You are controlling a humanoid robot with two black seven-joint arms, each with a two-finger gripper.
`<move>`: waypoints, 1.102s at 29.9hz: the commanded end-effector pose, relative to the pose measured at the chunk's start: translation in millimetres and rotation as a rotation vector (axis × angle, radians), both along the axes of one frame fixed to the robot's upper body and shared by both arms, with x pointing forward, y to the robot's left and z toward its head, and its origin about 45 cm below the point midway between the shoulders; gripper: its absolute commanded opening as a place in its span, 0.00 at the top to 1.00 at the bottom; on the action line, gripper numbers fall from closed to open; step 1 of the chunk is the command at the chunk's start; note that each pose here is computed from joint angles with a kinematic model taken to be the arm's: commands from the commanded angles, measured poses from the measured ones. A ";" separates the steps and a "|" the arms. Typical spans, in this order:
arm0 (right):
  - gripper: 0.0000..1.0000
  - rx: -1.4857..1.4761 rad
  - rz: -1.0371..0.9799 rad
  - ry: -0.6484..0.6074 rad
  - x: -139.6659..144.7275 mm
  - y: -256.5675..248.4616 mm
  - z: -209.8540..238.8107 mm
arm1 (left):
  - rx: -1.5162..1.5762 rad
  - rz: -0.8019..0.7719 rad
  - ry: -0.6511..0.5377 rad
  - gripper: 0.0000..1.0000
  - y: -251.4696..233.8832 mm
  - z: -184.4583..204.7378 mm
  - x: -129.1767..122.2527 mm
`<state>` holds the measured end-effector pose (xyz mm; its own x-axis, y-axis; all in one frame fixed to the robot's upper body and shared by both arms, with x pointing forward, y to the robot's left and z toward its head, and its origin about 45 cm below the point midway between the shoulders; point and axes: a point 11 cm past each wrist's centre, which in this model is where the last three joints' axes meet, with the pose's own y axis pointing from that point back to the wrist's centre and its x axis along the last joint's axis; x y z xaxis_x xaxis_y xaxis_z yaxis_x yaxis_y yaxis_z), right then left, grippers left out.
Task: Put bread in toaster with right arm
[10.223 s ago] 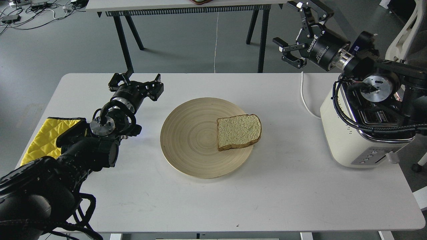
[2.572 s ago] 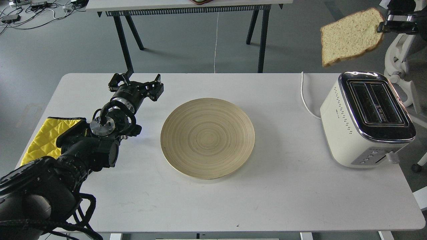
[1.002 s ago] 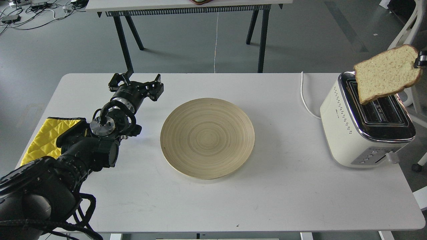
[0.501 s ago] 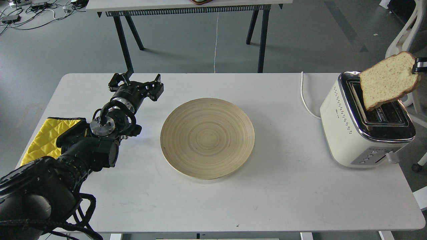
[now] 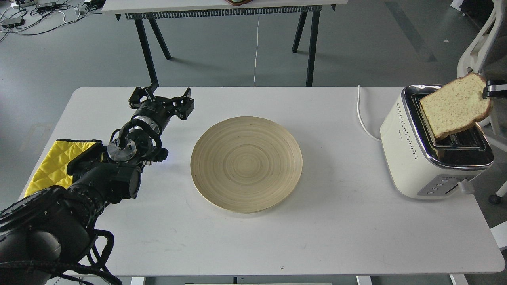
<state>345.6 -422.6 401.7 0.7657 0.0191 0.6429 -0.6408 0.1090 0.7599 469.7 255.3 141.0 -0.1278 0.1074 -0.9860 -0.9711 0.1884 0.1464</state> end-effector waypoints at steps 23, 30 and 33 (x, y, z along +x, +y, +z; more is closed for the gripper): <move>0.43 -0.006 0.007 0.006 0.8 0.9 -14.8 | 0.000 0.000 0.000 0.00 0.0 0.0 0.0; 0.01 0.118 0.065 -0.066 23.2 40.2 -12.3 | 0.000 0.000 0.000 0.00 0.0 0.0 0.0; 0.01 0.271 0.057 -0.115 40.3 65.6 -16.8 | 0.000 0.000 0.000 0.00 0.0 0.0 0.0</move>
